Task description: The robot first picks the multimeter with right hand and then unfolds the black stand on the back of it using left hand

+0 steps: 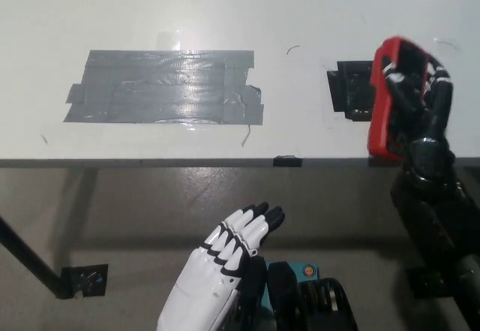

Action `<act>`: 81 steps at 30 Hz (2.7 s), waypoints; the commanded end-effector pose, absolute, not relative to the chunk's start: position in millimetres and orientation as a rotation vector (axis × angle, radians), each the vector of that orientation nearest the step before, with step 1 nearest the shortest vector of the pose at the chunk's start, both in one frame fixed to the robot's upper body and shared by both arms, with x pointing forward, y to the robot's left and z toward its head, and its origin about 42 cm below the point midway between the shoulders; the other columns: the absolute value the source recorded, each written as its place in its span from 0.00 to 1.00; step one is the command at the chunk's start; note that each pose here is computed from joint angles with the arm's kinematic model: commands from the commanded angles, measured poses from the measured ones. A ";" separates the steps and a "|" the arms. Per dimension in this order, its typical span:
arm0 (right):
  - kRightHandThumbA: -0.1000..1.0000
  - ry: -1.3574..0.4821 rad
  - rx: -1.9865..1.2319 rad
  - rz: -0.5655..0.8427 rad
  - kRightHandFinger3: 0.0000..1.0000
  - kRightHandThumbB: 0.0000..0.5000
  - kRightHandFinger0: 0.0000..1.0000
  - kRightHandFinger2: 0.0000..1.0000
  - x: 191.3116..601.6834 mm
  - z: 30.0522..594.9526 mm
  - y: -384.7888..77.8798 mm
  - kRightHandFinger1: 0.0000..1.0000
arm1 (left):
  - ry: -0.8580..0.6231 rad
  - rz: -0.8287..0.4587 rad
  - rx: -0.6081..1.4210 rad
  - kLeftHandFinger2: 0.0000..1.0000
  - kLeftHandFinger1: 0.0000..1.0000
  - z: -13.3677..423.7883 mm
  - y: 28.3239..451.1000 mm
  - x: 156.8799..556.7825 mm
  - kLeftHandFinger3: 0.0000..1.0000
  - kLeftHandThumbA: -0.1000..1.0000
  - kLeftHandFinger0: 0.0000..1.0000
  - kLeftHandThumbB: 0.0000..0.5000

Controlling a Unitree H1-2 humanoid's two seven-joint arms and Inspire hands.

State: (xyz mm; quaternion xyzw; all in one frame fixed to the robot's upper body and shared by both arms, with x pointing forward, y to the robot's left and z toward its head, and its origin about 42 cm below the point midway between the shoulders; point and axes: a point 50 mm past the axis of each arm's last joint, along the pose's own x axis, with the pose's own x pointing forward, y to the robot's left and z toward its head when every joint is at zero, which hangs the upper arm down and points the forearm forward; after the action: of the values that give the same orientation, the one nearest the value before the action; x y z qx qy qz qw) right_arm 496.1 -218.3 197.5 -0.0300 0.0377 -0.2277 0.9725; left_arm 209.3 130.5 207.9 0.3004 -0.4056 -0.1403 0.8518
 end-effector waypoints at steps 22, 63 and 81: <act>0.00 -0.592 -0.792 -0.309 0.81 0.38 0.05 0.77 580.6 344.0 -163.9 0.43 | -0.902 -0.274 0.594 1.00 1.00 203.5 132.1 192.1 1.00 1.00 1.00 0.39; 1.00 -0.971 -0.594 0.015 1.00 0.92 1.00 1.00 437.3 534.9 -237.1 1.00 | -0.794 -0.136 0.461 1.00 1.00 225.7 178.3 310.5 1.00 1.00 1.00 0.24; 0.89 -1.115 -0.203 0.116 1.00 0.58 1.00 1.00 273.5 351.8 -210.7 1.00 | -0.642 -0.046 0.453 1.00 1.00 211.8 221.7 363.2 1.00 1.00 1.00 0.37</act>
State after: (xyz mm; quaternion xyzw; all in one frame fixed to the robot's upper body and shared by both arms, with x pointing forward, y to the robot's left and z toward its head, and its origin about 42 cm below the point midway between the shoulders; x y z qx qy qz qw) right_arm 449.3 -217.3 253.6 -0.2533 -0.2043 0.0611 0.9436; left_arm 319.9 175.1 204.3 0.3374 -0.3690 -0.0933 0.8610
